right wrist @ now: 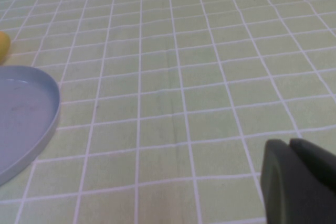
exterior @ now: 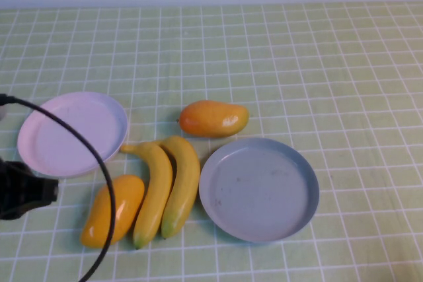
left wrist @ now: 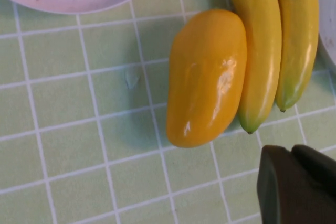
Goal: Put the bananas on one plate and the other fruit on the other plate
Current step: Put one type of fruit in the left plate
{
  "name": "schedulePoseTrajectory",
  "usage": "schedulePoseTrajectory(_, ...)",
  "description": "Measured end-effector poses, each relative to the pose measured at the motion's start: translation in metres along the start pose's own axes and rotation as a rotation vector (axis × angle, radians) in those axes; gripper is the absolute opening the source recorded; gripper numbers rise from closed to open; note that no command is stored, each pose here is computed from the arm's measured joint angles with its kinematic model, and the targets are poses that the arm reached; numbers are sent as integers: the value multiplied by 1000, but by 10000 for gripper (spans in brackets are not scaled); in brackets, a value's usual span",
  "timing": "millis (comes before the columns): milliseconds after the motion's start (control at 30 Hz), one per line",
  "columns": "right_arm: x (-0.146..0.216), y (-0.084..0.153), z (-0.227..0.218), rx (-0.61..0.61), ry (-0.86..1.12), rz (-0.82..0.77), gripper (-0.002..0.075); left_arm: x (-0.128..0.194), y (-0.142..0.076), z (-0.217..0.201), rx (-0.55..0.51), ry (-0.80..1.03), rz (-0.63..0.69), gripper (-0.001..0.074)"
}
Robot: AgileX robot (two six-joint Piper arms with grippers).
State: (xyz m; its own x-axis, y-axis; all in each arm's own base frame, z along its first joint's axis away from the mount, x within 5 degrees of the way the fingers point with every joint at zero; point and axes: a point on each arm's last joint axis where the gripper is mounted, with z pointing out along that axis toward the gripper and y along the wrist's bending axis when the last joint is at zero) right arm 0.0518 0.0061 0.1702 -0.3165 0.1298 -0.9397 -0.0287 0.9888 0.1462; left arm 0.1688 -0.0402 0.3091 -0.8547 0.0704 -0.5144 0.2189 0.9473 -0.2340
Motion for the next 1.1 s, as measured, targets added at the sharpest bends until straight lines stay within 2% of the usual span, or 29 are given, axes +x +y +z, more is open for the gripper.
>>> schedulePoseTrajectory(200,0,0,0,0,0,0,-18,-26,-23,33,-5,152,104,1)
schedulePoseTrajectory(333,0,0,0,0,0,0,-18,-32,-45,52,-79,228,213,1)
schedulePoseTrajectory(500,0,0,0,0,0,0,-18,-36,-59,69,-90,267,281,22)
schedulePoseTrajectory(600,0,0,0,0,0,0,-18,-37,-59,79,-109,292,296,122)
schedulePoseTrajectory(667,0,0,0,0,0,0,-18,-38,-57,87,-128,319,305,237)
schedulePoseTrajectory(733,0,0,0,0,0,0,-18,-37,-56,97,-136,353,306,391)
schedulePoseTrajectory(833,0,0,0,0,0,0,-18,-36,-55,112,-145,392,303,563)
schedulePoseTrajectory(933,0,0,0,0,0,0,-18,-35,-54,123,-150,410,297,632)
schedulePoseTrajectory(1100,0,0,0,0,0,0,-18,-37,-54,133,-150,394,300,654)
